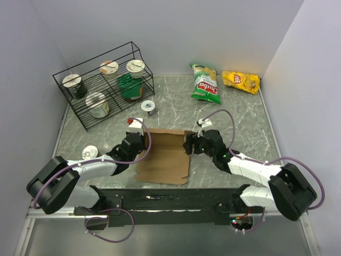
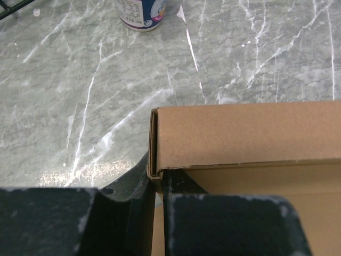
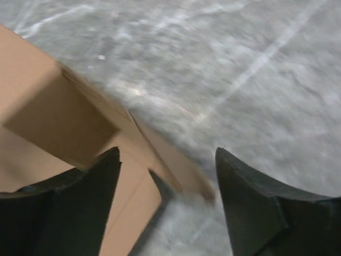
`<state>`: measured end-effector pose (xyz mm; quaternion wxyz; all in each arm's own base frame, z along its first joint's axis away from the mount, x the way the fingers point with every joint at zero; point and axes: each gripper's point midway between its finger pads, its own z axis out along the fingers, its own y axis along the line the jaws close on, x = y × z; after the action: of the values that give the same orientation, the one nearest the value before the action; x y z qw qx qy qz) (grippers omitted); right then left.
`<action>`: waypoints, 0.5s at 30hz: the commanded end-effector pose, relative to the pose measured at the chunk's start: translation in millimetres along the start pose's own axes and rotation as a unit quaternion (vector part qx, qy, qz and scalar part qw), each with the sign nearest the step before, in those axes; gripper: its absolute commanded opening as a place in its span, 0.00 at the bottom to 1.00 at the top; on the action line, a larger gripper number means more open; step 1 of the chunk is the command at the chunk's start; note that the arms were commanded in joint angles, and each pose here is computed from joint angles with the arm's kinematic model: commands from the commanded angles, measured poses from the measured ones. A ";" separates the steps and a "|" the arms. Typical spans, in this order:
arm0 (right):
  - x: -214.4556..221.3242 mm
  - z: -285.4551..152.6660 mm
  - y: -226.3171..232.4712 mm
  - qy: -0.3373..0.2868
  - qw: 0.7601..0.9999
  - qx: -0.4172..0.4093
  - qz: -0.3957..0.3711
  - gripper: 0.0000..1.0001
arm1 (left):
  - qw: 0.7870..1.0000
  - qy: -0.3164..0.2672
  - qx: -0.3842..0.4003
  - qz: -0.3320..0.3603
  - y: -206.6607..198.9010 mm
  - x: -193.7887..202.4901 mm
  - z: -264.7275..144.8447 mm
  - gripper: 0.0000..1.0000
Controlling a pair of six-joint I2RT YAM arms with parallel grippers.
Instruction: Fold the paper box
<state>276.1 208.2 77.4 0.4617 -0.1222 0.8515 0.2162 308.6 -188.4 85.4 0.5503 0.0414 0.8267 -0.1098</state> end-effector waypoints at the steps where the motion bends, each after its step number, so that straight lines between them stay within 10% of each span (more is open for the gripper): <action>1: -4.6 -27.6 -20.2 -0.013 0.996 0.070 0.051 0.81 | 1.000 0.010 -0.018 -0.005 5.5 5.0 -2.6 0.01; 15: 53.1 -39.8 -35.8 0.002 0.971 0.099 0.219 0.38 | 1.000 0.011 -0.011 -0.012 3.2 5.6 -4.4 0.01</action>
<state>222.7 154.8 42.7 0.4087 0.0726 0.8841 0.2149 308.4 -186.9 85.0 0.5496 0.0282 0.8277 -0.1096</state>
